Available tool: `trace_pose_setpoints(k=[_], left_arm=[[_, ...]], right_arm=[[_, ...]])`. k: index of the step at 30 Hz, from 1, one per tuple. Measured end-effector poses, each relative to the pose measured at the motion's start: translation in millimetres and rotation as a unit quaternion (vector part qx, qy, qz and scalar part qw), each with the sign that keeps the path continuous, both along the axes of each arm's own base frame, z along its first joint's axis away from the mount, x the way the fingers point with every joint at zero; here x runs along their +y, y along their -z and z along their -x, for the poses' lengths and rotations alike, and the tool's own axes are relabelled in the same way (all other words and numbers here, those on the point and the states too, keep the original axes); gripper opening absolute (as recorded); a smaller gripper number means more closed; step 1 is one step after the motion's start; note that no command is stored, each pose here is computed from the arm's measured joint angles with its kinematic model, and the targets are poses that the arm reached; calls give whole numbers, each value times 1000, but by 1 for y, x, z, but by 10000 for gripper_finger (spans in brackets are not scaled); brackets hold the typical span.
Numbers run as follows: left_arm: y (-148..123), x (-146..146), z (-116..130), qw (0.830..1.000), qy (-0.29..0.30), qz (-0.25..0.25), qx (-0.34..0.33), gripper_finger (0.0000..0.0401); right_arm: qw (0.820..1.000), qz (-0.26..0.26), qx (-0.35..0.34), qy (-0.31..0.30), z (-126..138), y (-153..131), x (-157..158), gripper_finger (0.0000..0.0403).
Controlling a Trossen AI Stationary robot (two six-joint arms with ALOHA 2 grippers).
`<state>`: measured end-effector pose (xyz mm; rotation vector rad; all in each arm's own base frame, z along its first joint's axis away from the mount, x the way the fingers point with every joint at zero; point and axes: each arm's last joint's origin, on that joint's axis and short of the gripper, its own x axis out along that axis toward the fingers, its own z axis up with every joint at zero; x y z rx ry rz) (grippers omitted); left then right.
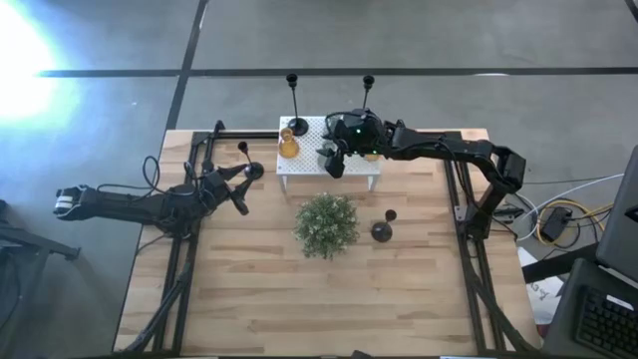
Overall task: Pick & Place candle stick holders
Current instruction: Put the green glass candle holder on the shelf, then adjust the green glass candle holder
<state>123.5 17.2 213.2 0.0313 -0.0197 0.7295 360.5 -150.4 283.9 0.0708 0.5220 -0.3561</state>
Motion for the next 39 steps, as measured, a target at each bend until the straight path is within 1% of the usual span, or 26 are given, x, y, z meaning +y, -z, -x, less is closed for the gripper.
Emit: trace_pose_setpoints(k=[5, 19, 25, 28, 31, 34, 37, 39], left_arm=[[0, 0, 0, 1000, 0, 0, 0, 195], [0, 0, 0, 1000, 0, 0, 0, 195], [0, 0, 0, 1000, 0, 0, 0, 195], [0, 0, 0, 1000, 0, 0, 0, 195], [0, 0, 0, 1000, 0, 0, 0, 195], [0, 0, 0, 1000, 0, 0, 0, 195], [0, 0, 0, 1000, 0, 0, 0, 195], [0, 0, 0, 1000, 0, 0, 0, 195]], right_arm=[[1000, 21, 3, 4, -1, -15, -2, 225], [1000, 19, 23, -5, 2, -71, 3, 223], [1000, 24, 4, -15, 3, -101, 13, 212], [998, 44, -16, -32, 1, -120, 22, 201], [995, 81, -18, -58, 3, -138, 31, 185], [988, 134, 4, -71, 7, -153, 38, 157], [978, 180, 57, -91, 16, -160, 40, 110], [969, 201, 89, -109, 22, -163, 39, 68]])
